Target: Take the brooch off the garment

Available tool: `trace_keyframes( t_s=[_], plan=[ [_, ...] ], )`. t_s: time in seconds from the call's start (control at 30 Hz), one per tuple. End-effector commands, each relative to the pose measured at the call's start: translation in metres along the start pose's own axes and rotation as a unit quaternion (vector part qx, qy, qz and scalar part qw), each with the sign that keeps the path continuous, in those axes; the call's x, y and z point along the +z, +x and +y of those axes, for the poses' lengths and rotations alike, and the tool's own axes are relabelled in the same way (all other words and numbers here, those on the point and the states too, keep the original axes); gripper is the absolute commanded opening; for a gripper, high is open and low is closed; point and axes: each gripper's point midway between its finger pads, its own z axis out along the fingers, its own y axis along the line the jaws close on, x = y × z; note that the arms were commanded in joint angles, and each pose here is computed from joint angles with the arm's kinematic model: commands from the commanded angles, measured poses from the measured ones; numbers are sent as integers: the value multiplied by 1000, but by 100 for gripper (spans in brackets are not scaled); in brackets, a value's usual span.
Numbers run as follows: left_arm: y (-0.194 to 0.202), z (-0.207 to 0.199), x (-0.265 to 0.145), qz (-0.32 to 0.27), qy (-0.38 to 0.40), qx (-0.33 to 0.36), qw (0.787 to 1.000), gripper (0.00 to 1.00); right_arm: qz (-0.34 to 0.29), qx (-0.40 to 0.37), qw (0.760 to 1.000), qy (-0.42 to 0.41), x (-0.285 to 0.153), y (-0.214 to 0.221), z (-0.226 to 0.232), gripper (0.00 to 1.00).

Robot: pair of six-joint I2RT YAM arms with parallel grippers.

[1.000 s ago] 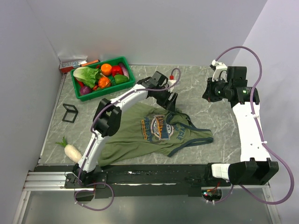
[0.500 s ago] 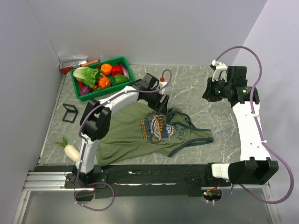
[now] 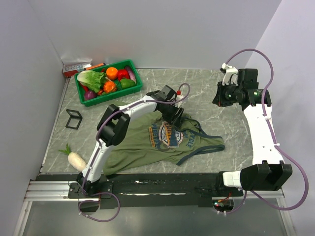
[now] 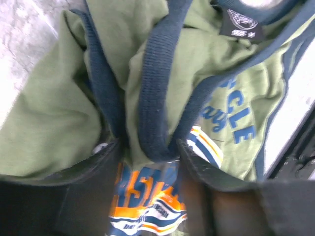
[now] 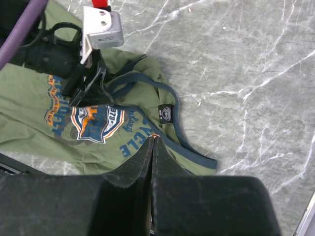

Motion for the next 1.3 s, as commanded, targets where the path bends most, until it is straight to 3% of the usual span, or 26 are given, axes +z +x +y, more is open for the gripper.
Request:
trace_keyframes(
  t_s=[0.0, 0.13, 0.27, 0.37, 0.4, 0.47, 0.5, 0.6, 0.8, 0.9, 1.0, 1.07, 1.27],
  plan=[
    [-24, -18, -8, -26, 14, 28, 999, 40, -33, -6, 999, 5, -11, -13, 1, 0],
    [-37, -35, -16, -39, 40, 46, 997, 1, -32, -5, 999, 7, -10, -14, -1, 0],
    [-65, -77, -36, -72, 127, 85, 986, 1, -26, -4, 1000, 10, -7, -13, -3, 0],
    [-80, -79, -34, -93, 134, 78, 984, 1, -26, -2, 1000, 10, -6, -14, -4, 0],
    [-79, -73, -25, -90, 129, 71, 985, 4, -25, 0, 1000, 9, -5, -14, -4, 0],
    [-79, -61, -13, -88, 114, 58, 988, 62, -26, -1, 1000, 10, -4, -17, -5, 0],
    [-78, -56, -9, -87, 103, 53, 989, 76, -26, 0, 1000, 10, -4, -17, -6, 0],
    [-73, -42, -10, -82, 78, 47, 993, 84, -29, -3, 1000, 13, -4, -21, -7, 0],
    [-69, -21, -49, -99, 53, 6, 994, 84, -27, -1, 1000, 12, -3, -19, -7, 0],
    [-59, -20, -69, -104, 75, -4, 992, 79, -26, 0, 1000, 14, -3, -18, -8, 0],
    [-39, -15, -74, -101, 104, -35, 989, 71, -26, 0, 1000, 15, -3, -17, -8, 0],
    [-26, -17, -65, -78, 131, -45, 987, 59, -22, 3, 1000, 15, -1, -14, -9, 0],
    [-30, -37, -43, -60, 181, -29, 981, 44, -15, 6, 1000, 10, 4, -13, -9, 0]
  ],
)
